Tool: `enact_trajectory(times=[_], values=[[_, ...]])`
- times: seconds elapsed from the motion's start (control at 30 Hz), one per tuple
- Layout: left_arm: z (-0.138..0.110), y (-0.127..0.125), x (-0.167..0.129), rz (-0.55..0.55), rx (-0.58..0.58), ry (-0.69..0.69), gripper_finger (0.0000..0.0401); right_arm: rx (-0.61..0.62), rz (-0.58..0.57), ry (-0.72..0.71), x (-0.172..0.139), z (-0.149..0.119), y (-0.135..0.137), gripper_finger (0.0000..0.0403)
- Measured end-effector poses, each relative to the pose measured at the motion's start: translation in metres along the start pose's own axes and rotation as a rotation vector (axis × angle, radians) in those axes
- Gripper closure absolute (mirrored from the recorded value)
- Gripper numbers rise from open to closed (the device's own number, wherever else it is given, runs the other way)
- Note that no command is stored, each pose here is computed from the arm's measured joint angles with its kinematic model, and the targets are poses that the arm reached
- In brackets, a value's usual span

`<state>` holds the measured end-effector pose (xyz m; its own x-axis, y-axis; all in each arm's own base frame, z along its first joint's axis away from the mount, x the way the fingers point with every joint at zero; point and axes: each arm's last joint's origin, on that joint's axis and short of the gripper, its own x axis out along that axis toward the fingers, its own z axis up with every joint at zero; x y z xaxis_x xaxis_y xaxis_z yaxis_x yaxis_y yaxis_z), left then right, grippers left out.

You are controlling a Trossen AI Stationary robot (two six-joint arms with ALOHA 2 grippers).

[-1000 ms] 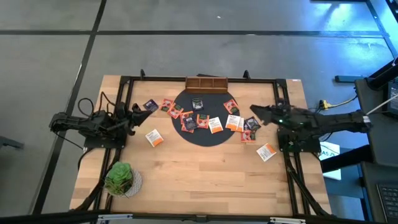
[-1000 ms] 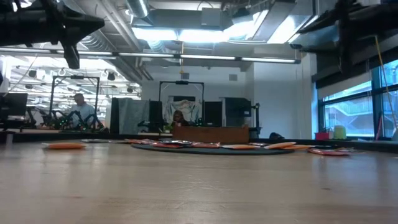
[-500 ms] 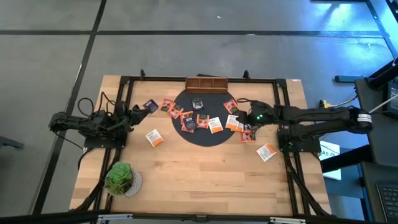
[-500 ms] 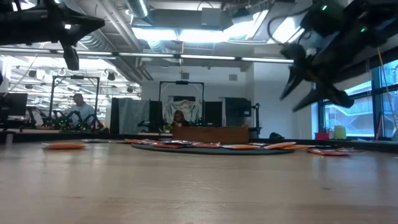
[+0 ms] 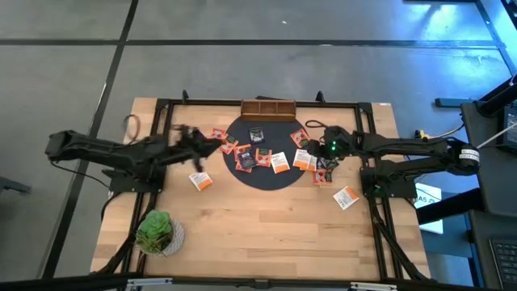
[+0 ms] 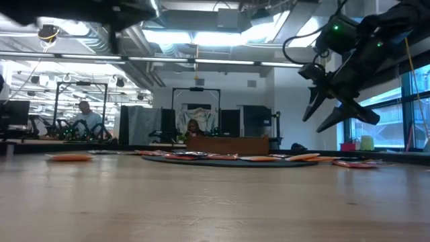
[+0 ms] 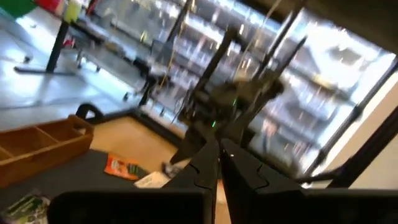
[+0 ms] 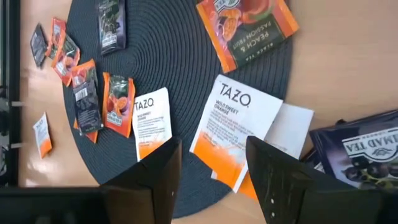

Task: Pick & Place Tea
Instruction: Put the white tea bag into the right section of the wooden organizer

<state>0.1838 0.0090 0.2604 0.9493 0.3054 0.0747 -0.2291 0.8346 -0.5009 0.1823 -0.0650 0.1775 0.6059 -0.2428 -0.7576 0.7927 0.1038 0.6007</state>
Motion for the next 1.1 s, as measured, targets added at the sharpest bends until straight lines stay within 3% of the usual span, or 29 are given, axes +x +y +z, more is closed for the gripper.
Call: enact_trajectory(times=[0.23,0.5,0.8,1.1], values=[[0.002,0.009,0.098,-0.051,0.029,0.211,0.0386,-0.007,0.007,0.019,0.0,0.002,-0.001,0.0221],[-0.036,0.03,0.185,-0.154,0.075,0.416,0.0386,0.011,-0.014,-0.03,0.0,0.006,-0.003,0.0221],[-0.101,0.049,0.236,-0.148,0.115,0.544,0.0386,0.047,-0.025,-0.051,0.0,0.012,-0.006,0.0221],[-0.148,0.039,0.274,-0.215,0.242,0.57,0.0386,0.048,-0.025,-0.054,0.0,0.013,-0.006,0.0221]])
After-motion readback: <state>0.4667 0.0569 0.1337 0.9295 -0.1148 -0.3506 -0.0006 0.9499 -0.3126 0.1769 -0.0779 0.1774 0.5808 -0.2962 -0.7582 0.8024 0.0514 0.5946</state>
